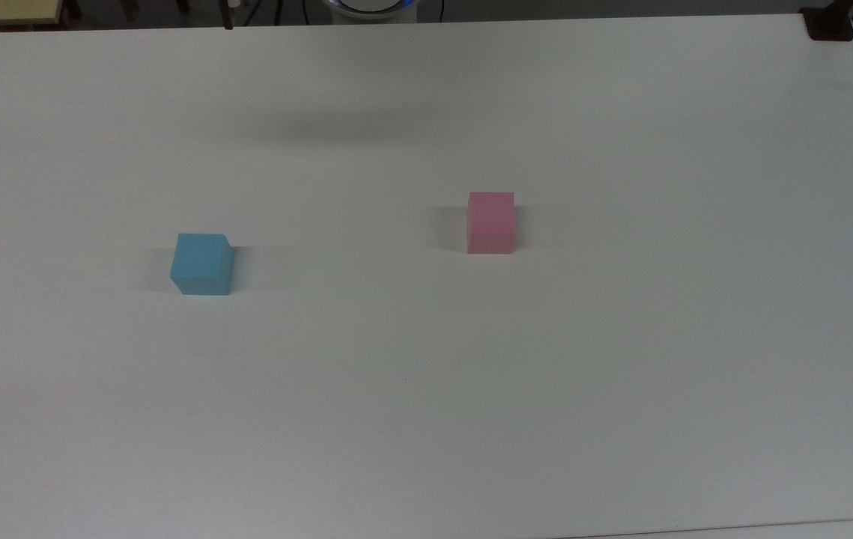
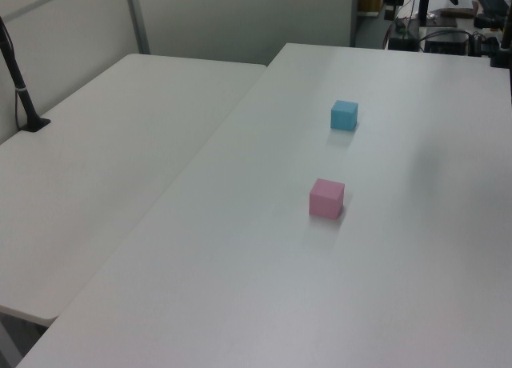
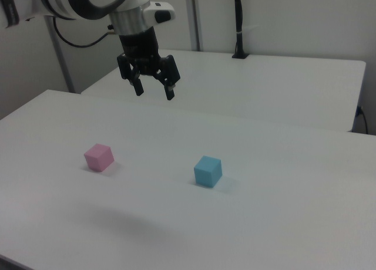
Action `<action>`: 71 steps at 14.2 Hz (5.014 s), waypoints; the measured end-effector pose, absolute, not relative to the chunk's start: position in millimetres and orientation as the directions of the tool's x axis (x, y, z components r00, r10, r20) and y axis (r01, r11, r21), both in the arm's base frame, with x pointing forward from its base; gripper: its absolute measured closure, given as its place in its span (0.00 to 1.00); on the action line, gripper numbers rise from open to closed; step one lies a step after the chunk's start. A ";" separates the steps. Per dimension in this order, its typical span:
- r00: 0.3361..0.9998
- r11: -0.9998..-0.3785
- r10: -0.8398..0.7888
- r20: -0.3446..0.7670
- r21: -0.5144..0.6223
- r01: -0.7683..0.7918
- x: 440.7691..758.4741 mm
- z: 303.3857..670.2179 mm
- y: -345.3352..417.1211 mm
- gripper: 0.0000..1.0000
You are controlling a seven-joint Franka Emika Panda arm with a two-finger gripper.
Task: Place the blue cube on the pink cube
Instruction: 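Move the open gripper over the light-blue cube and lower it, then close the gripper on the light-blue cube, then lift the light-blue cube and carry it over the pink cube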
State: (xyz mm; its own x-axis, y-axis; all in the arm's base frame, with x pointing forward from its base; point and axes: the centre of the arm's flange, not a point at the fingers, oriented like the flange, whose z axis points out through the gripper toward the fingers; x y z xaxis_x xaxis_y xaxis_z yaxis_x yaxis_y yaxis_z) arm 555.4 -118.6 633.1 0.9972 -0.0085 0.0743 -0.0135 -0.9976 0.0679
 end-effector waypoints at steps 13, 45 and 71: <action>0.996 -0.997 -0.020 0.089 0.078 -0.027 582.1 593.4 -129.0 0.00; 0.993 -0.990 -0.040 0.115 0.132 -0.056 678.1 348.6 -139.2 0.00; 0.986 -0.982 -0.155 0.057 0.102 -0.160 653.3 406.0 -122.3 0.41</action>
State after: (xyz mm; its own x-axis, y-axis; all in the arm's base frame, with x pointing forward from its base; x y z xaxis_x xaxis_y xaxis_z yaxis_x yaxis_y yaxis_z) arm 653.3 -122.3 406.0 0.9863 -0.1549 0.0567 -0.1601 -0.9818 0.1024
